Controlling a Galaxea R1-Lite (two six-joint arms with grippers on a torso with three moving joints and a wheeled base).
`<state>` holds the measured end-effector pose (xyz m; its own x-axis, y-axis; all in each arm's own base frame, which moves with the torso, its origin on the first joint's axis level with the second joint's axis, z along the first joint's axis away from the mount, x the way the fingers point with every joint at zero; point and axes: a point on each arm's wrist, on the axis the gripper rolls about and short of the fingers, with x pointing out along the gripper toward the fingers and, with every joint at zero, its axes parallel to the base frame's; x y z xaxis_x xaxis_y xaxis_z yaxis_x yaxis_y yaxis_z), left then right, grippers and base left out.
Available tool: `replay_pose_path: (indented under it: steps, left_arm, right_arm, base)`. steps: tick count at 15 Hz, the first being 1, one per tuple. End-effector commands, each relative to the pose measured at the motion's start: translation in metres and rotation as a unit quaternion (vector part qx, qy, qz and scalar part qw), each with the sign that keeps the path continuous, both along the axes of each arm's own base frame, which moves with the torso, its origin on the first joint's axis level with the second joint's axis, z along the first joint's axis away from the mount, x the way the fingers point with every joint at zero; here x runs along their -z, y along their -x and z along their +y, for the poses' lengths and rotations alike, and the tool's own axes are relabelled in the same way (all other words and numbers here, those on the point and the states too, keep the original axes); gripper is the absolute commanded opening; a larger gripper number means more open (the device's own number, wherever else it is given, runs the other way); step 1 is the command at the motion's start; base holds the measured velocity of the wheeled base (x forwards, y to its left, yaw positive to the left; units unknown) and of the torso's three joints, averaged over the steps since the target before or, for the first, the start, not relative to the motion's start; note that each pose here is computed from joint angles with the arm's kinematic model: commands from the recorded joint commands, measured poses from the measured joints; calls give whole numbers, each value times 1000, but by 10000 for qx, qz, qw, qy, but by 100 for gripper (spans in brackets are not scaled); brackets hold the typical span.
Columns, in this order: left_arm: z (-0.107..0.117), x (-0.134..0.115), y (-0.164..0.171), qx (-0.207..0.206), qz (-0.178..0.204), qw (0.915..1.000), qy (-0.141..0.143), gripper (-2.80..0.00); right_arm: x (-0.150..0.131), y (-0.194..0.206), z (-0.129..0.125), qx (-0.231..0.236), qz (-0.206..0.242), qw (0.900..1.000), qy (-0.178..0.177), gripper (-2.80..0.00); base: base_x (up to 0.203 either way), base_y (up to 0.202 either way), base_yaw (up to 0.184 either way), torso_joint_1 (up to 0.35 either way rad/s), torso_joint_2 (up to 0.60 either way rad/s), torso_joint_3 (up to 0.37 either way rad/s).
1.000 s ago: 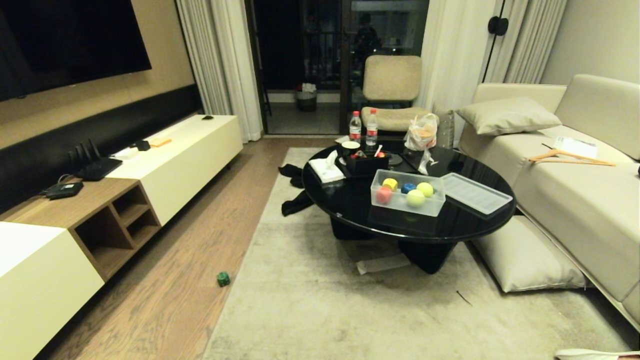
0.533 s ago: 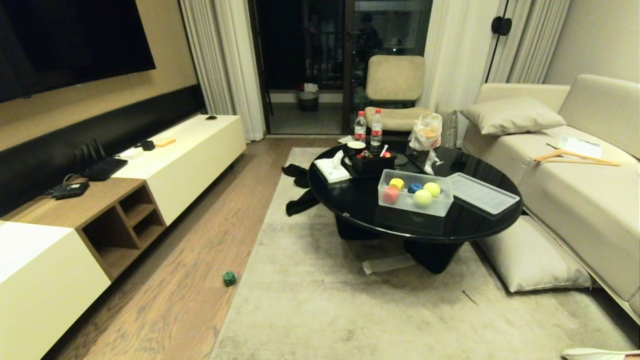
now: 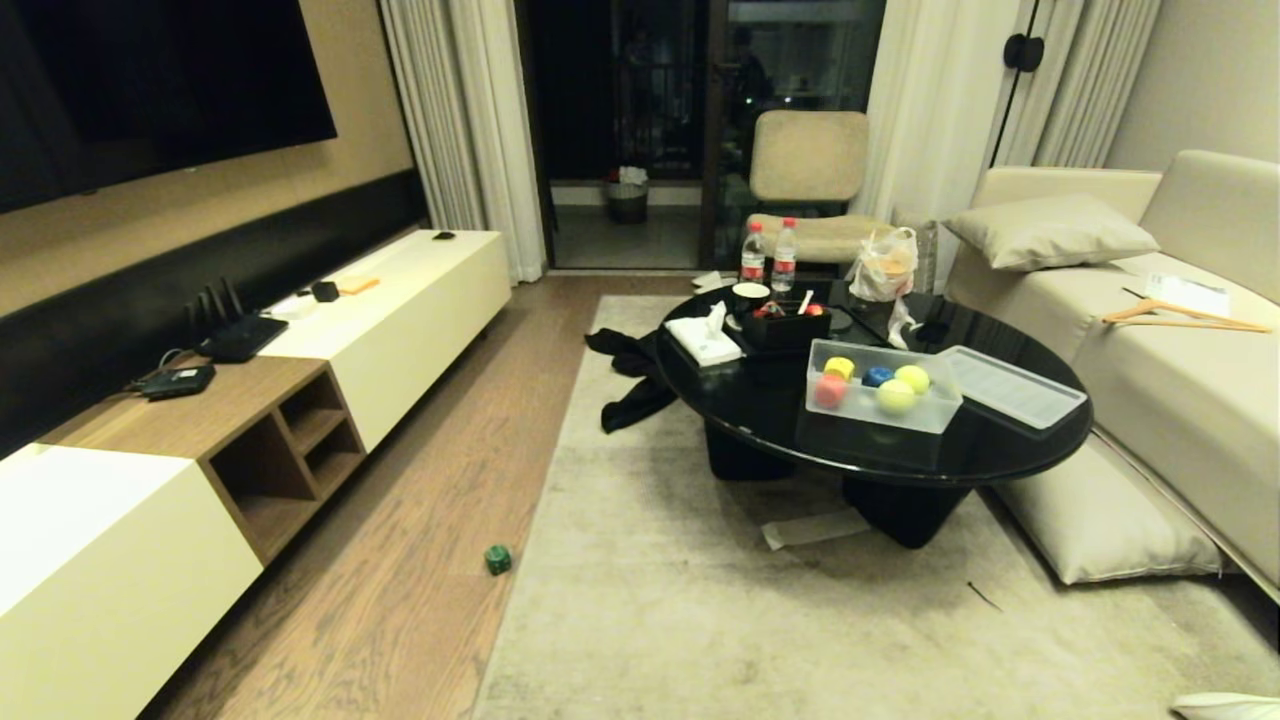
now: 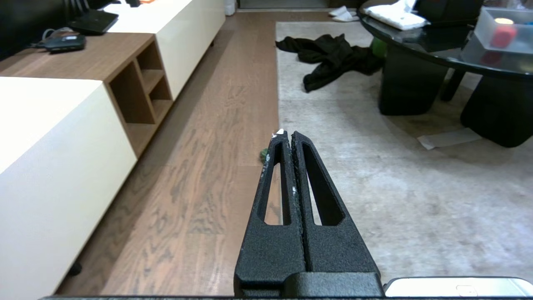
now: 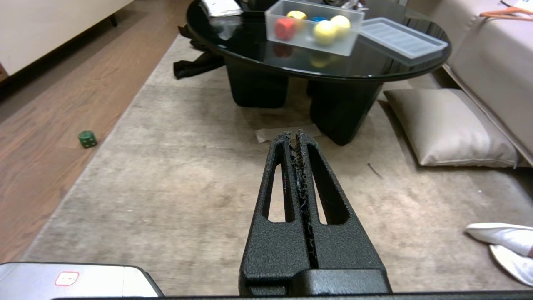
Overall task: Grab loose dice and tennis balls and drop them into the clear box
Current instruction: Pick up toys out of the box
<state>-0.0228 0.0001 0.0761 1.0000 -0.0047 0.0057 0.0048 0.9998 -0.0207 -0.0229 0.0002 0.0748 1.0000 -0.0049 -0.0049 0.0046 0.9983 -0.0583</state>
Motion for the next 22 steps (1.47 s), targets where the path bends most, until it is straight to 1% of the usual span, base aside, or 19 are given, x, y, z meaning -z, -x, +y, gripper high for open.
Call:
replay_pose_path:
  steps: [1,17,22]
  left_arm:
    - [0,0,0,6,6,10000,4,-280]
    - [0,0,0,0,6,10000,4,-280]
    - [0,0,0,0,6,10000,4,-280]
  right_arm:
    - [0,0,0,-1,14,10000,0,-280]
    - [0,0,0,-1,14,10000,0,-280]
    - [0,0,0,-2,14,10000,0,-280]
  base:
    - [0,142,19,2,1,2]
    - [0,195,-6,2,2,2]
    - [0,157,13,2,2,1]
